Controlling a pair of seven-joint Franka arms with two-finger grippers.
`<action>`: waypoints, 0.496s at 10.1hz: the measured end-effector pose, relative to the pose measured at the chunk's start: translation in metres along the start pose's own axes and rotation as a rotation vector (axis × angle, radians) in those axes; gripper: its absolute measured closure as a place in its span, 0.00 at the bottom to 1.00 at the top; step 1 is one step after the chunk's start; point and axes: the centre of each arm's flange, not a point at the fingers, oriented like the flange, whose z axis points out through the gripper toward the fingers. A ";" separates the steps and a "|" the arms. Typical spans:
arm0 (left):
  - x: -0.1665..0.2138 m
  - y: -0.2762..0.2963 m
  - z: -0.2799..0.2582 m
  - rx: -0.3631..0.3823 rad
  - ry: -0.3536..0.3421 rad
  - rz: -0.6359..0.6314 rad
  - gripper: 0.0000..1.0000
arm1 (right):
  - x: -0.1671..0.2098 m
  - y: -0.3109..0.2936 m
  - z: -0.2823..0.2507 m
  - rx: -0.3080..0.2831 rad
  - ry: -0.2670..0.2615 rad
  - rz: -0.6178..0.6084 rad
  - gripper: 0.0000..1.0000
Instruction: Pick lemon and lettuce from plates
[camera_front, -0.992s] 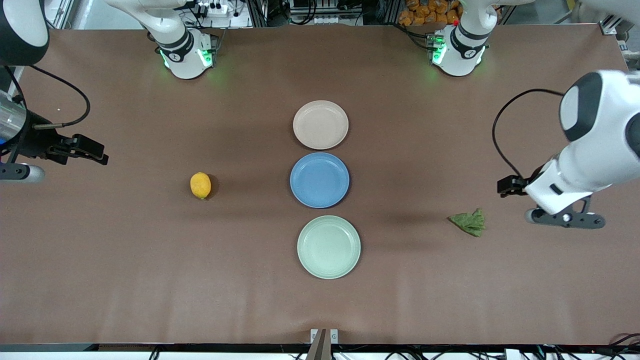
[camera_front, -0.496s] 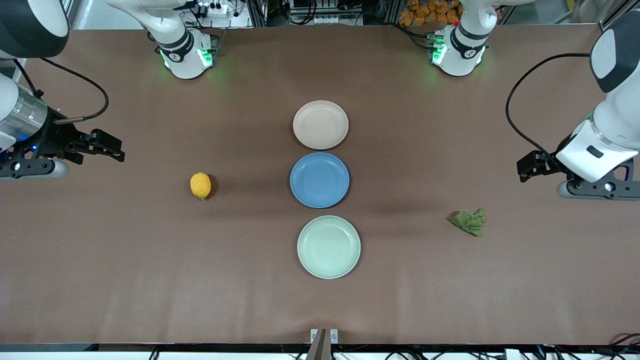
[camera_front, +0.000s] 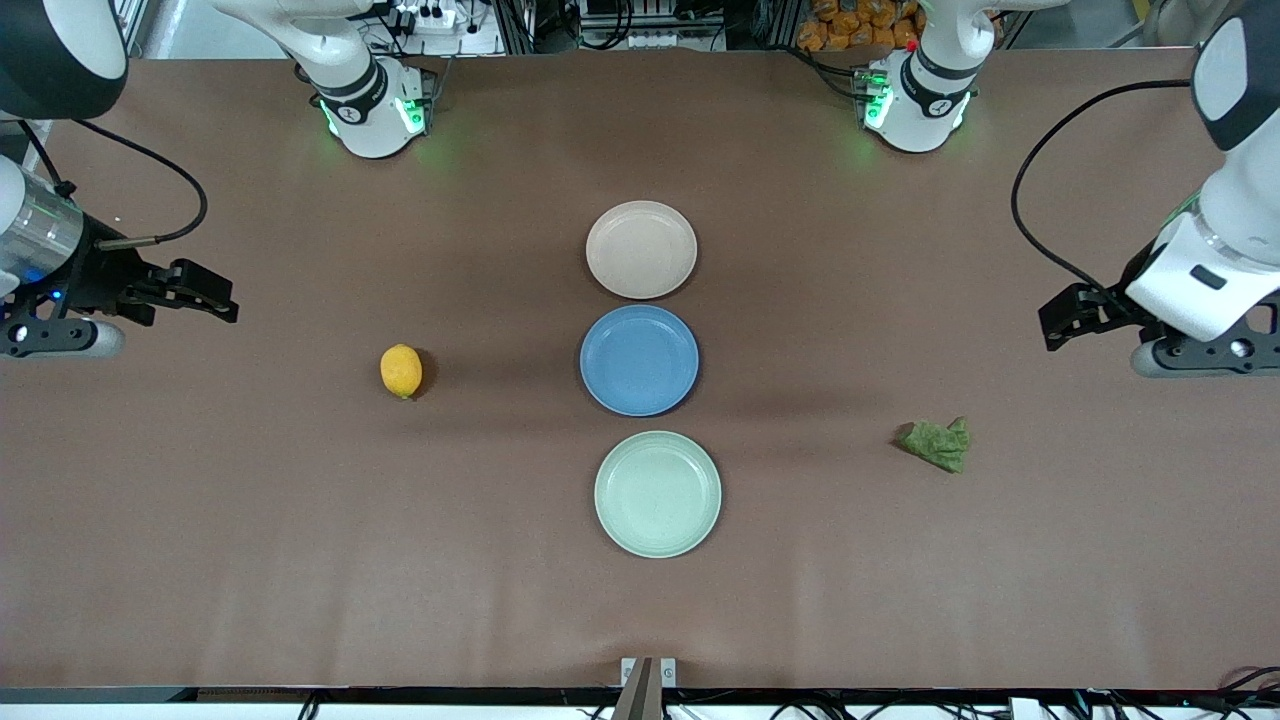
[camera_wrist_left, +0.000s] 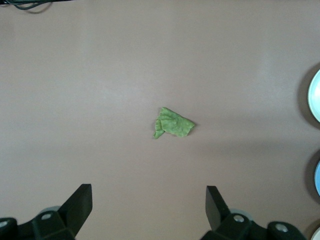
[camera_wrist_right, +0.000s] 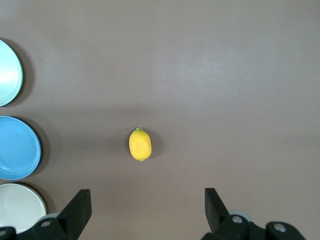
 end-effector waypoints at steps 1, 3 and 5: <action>-0.004 -0.011 -0.009 -0.006 0.007 0.000 0.00 | 0.000 0.002 -0.001 -0.034 0.005 -0.004 0.00; -0.010 -0.022 -0.019 -0.024 0.005 -0.010 0.00 | 0.000 0.003 -0.009 -0.081 0.019 -0.010 0.00; -0.014 -0.025 -0.018 -0.024 -0.007 -0.011 0.00 | 0.000 0.003 -0.013 -0.085 0.026 -0.010 0.00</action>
